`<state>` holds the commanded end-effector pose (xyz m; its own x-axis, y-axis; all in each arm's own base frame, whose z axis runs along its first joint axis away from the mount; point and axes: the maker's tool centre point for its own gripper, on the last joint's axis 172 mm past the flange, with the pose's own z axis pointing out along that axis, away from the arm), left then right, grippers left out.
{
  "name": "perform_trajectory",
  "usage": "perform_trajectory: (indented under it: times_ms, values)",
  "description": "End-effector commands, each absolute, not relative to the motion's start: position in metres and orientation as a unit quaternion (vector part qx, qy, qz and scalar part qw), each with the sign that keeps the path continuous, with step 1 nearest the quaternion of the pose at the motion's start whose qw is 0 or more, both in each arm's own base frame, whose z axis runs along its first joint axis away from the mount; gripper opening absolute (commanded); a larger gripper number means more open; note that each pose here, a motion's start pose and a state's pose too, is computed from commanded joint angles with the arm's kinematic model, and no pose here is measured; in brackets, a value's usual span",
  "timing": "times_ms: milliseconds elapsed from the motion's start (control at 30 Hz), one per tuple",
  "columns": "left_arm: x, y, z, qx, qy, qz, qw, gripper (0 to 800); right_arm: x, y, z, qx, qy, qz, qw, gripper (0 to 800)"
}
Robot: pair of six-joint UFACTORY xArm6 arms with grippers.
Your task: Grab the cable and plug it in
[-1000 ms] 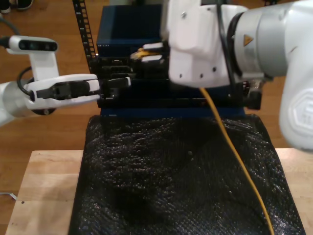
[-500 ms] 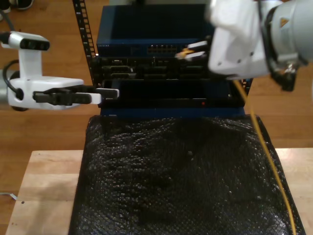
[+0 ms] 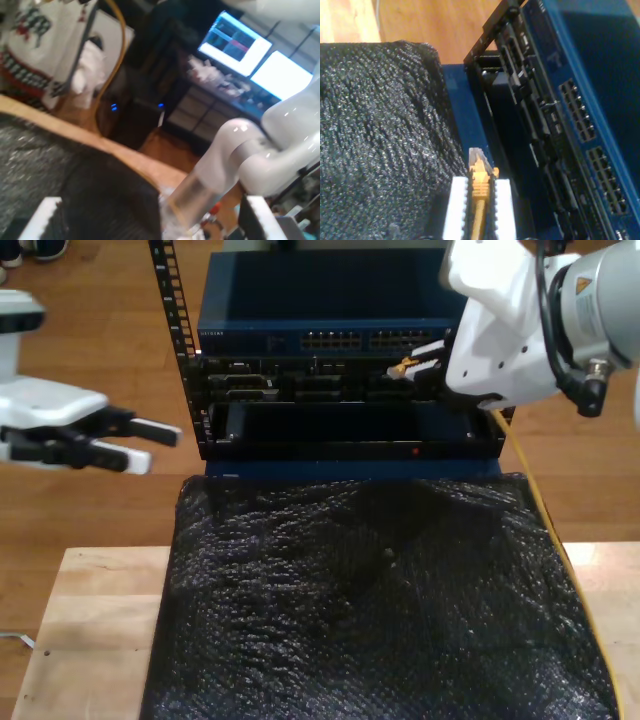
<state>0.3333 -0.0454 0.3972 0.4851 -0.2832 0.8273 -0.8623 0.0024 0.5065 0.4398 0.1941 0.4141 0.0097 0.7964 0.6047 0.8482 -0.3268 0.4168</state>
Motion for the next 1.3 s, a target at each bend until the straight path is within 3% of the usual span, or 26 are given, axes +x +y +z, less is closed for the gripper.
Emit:
perform_trajectory:
  times_ms: [367,767,1000,1300]
  values:
    - [0.314,0.010,0.374,0.696,-0.472,0.238,0.486,799,0.439,0.165,0.389,-0.737,-0.567,-0.365,0.041,0]
    - [0.269,0.074,0.332,0.716,-0.592,0.152,0.336,799,0.432,0.148,0.360,-0.755,-0.563,-0.333,0.048,0]
    - [0.245,0.140,0.314,0.712,-0.629,0.150,0.275,800,0.431,0.138,0.351,-0.761,-0.560,-0.324,0.045,0]
    - [0.184,0.176,0.283,0.681,-0.658,0.152,0.282,800,0.427,0.125,0.340,-0.771,-0.556,-0.307,0.046,0]
